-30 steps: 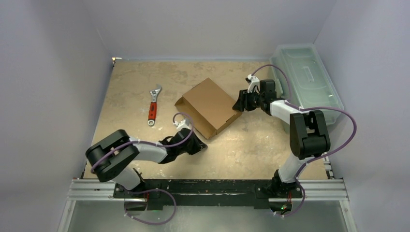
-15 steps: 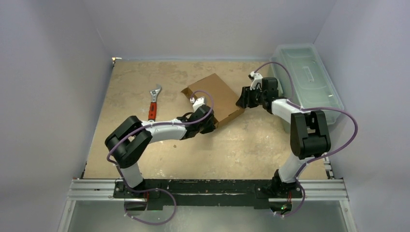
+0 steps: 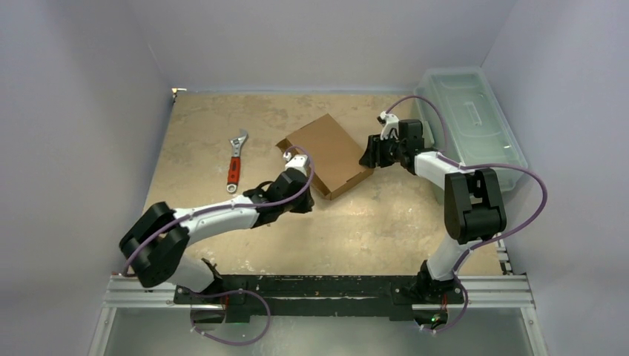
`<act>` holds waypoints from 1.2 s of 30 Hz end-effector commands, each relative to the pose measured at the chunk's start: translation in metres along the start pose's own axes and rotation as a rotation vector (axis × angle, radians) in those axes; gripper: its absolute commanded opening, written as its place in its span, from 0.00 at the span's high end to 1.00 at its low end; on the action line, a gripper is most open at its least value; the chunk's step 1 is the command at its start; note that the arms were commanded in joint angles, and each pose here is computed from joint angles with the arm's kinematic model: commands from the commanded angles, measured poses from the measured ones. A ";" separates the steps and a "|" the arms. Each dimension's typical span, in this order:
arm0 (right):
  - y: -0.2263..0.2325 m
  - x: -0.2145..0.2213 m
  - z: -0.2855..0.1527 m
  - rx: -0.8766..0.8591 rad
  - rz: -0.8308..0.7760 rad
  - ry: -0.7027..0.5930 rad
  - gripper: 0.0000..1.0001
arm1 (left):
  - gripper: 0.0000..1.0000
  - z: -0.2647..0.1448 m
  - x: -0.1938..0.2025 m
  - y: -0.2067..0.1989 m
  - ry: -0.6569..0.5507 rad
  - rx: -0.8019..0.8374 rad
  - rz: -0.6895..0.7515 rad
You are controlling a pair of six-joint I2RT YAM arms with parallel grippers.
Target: Fold the paper box
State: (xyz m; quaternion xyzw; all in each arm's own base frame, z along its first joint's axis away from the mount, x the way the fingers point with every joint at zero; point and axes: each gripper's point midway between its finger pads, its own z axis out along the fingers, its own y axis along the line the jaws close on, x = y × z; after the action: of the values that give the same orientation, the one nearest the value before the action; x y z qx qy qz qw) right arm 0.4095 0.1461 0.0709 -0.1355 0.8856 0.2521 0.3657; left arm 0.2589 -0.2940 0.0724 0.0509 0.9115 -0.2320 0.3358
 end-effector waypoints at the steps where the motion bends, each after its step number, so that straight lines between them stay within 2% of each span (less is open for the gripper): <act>1: -0.002 0.036 0.003 0.004 0.018 0.126 0.47 | 0.89 -0.024 -0.006 0.047 -0.072 -0.153 0.020; 4: -0.002 0.037 0.004 0.000 0.017 0.131 0.47 | 0.83 -0.025 -0.023 0.083 -0.115 -0.161 -0.110; 7: -0.001 0.039 0.004 -0.002 0.019 0.136 0.47 | 0.83 -0.019 -0.052 0.119 -0.186 -0.074 -0.327; 9: -0.001 0.039 0.004 -0.004 0.018 0.136 0.47 | 0.85 -0.013 -0.069 0.140 -0.219 -0.028 -0.441; 12: -0.001 0.040 0.005 -0.008 0.020 0.139 0.47 | 0.94 0.007 -0.097 0.162 -0.244 -0.036 -0.517; 17: -0.001 0.041 0.005 -0.013 0.021 0.145 0.47 | 1.00 0.050 -0.120 0.172 -0.187 -0.050 -0.539; 21: 0.000 0.040 0.005 -0.018 0.019 0.145 0.47 | 1.00 0.076 -0.129 0.190 -0.156 -0.138 -0.540; 23: 0.001 0.042 0.006 -0.024 0.017 0.151 0.47 | 1.00 0.089 -0.138 0.190 -0.144 -0.131 -0.524; 26: 0.006 0.044 0.009 -0.041 0.017 0.171 0.48 | 1.00 0.114 -0.165 0.154 -0.136 0.083 -0.447; 29: 0.008 0.043 0.009 -0.041 -0.028 0.170 0.48 | 1.00 0.131 -0.179 0.113 -0.080 0.186 -0.328; 32: 0.004 0.041 0.007 -0.020 -0.046 0.167 0.47 | 1.00 0.128 -0.166 0.108 -0.044 0.116 -0.267; 36: 0.008 0.026 -0.001 -0.027 -0.091 0.138 0.44 | 1.00 0.092 -0.143 0.138 -0.098 -0.024 -0.331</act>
State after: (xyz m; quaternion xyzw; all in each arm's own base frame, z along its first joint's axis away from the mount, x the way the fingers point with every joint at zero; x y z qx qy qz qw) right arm 0.4076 0.1554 0.0699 -0.1693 0.8818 0.2624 0.3533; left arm 0.4875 -0.2292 0.0301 -0.1079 0.8905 -0.3089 0.3162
